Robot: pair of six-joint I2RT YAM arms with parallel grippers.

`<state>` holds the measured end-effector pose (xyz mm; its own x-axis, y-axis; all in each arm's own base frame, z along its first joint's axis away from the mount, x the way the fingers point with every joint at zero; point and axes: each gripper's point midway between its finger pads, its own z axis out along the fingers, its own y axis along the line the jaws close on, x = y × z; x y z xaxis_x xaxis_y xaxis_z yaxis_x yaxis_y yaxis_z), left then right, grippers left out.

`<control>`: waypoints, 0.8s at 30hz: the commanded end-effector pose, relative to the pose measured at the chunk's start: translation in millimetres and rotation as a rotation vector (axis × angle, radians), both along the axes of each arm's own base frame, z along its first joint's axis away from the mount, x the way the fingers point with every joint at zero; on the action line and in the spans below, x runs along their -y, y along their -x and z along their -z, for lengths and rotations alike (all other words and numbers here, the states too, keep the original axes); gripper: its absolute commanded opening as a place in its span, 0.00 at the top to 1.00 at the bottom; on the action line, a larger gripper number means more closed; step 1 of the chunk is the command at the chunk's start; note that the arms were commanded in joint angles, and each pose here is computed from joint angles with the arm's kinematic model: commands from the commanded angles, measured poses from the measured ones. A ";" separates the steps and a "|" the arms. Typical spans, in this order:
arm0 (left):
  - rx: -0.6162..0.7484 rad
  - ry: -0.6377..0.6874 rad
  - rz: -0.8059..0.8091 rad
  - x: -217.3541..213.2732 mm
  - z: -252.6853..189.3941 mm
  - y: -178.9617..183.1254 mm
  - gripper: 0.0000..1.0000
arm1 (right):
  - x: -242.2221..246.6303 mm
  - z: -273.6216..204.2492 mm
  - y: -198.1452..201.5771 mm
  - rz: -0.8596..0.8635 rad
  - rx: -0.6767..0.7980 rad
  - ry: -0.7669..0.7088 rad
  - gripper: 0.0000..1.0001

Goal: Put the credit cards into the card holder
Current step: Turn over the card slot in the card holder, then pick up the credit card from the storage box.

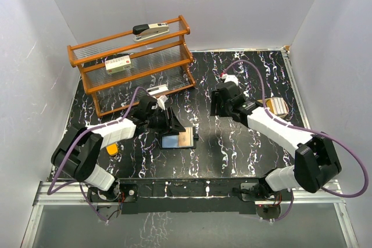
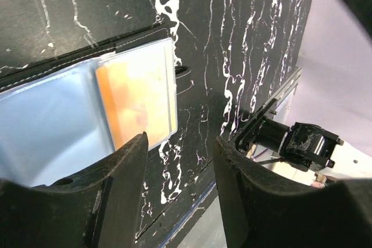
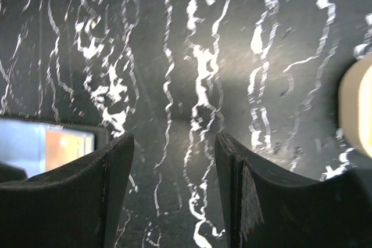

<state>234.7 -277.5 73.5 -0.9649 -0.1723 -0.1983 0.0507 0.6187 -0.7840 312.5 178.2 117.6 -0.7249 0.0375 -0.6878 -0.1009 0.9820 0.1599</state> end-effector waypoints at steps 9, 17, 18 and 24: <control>0.170 -0.146 0.030 -27.4 -42.0 2.4 0.10 | 123.8 -32.4 -76.5 0.304 0.071 0.181 0.42; 0.232 -0.203 0.084 -42.6 -66.2 14.8 0.01 | 211.2 -20.9 -80.8 0.459 -0.019 0.424 0.39; 0.238 -0.207 0.093 -43.8 -67.6 16.5 0.01 | 218.4 -17.5 -80.1 0.470 -0.041 0.438 0.39; 0.279 -0.255 0.135 -53.9 -69.8 22.9 0.01 | 241.9 0.1 -73.2 0.491 -0.122 0.557 0.37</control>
